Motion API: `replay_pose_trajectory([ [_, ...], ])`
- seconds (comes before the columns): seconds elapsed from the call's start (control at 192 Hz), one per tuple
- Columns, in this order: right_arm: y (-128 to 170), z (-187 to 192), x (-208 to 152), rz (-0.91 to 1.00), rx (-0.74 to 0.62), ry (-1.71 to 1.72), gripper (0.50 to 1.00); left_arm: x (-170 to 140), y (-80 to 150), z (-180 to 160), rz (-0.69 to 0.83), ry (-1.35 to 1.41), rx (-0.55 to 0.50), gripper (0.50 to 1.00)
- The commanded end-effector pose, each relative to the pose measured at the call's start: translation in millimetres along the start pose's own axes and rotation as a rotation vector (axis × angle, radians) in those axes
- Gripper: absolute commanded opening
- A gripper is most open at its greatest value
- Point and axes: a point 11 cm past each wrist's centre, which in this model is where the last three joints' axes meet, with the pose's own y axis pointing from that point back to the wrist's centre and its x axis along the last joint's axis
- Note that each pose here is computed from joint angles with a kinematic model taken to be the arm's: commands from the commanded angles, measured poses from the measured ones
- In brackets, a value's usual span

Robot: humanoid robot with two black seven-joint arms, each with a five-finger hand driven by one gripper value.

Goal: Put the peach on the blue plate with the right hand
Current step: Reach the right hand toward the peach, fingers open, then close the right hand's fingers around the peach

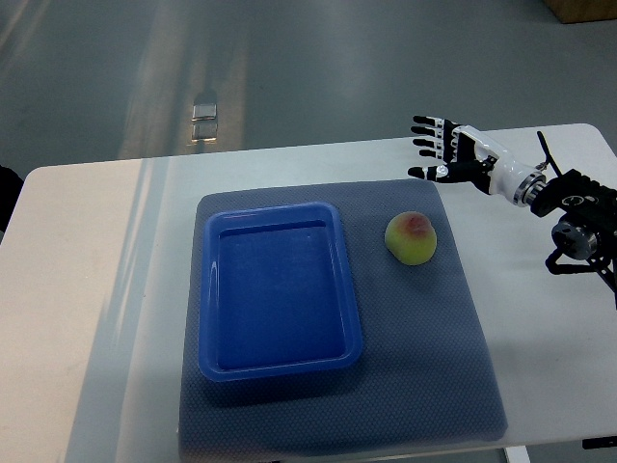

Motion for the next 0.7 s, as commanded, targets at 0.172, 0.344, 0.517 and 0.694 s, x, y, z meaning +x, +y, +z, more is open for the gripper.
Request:
replay_pose_trajectory([
  [0.172, 15.1, -18.4, -5.7, -0.215, -0.044, 0.217, 0.926, 0.5, 0.0, 0.3, 0.002, -0.002, -0.001, 1.000],
  [0.344, 17.0, -7.6, -15.5, -0.312, -0.098, 0.414, 0.926, 0.5, 0.0, 0.1, 0.002, -0.002, 0.000, 1.000],
  [0.517, 16.8, 2.3, -18.8, -0.342, -0.147, 0.564, 0.926, 0.5, 0.0, 0.1, 0.002, -0.002, 0.000, 1.000],
  [0.694, 19.4, 16.3, -23.4, -0.361, -0.181, 0.648, 0.926, 0.0, 0.1, 0.9, 0.000, -0.003, -0.001, 1.000],
])
